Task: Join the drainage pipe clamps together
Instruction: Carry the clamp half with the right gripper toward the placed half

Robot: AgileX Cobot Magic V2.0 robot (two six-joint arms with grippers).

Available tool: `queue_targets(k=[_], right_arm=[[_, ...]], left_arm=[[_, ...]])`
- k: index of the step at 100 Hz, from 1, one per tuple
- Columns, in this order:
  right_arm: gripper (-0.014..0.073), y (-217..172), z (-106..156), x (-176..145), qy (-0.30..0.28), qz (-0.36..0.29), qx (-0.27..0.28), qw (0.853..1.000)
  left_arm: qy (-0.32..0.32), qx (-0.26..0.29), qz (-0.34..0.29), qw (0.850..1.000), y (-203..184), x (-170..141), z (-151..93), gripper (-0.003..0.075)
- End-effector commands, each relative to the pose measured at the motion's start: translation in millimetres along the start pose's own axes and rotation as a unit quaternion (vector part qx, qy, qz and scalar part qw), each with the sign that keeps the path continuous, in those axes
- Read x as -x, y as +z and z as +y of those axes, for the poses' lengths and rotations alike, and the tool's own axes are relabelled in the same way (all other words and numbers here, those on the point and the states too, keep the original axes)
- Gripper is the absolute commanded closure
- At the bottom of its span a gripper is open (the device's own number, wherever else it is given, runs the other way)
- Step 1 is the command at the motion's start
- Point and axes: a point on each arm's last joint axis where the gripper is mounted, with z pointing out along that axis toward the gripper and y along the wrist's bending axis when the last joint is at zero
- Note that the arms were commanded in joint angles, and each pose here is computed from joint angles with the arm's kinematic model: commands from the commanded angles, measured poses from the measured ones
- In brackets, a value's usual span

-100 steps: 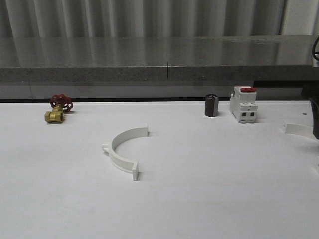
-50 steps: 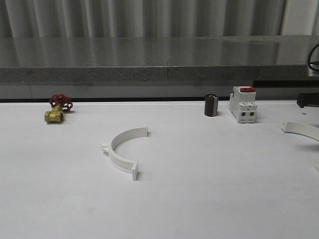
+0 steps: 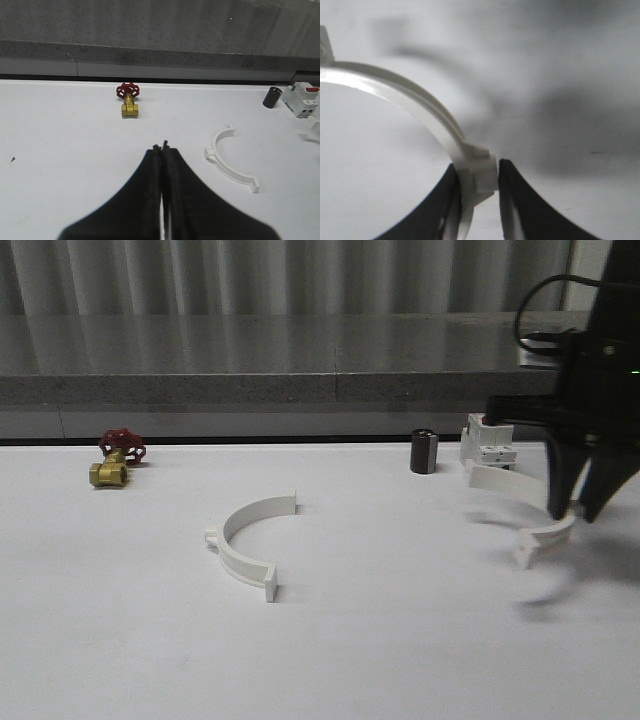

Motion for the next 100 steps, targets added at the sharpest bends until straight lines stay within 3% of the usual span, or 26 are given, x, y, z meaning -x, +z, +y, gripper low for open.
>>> queue_targets(k=[1, 19, 40, 100], right_arm=[[0.0516, -27, 30, -8, -0.002, -0.038, 0.026, 0.999], [0.0516, -45, 73, -17, -0.016, -0.057, 0.052, 0.997], [0.0516, -55, 88, -12, -0.003, -0.074, 0.068, 0.995], [0.0516, -2, 145, -1, -0.019, -0.043, 0.035, 0.998]], left_arm=[[-0.008, -0.009, -0.047, 0.999, -3, 15, -3, 0.074], [-0.008, -0.009, -0.047, 0.999, -3, 15, -3, 0.074], [-0.008, -0.009, -0.047, 0.999, -3, 15, -3, 0.074], [-0.008, -0.009, -0.047, 0.999, -3, 15, -3, 0.074]])
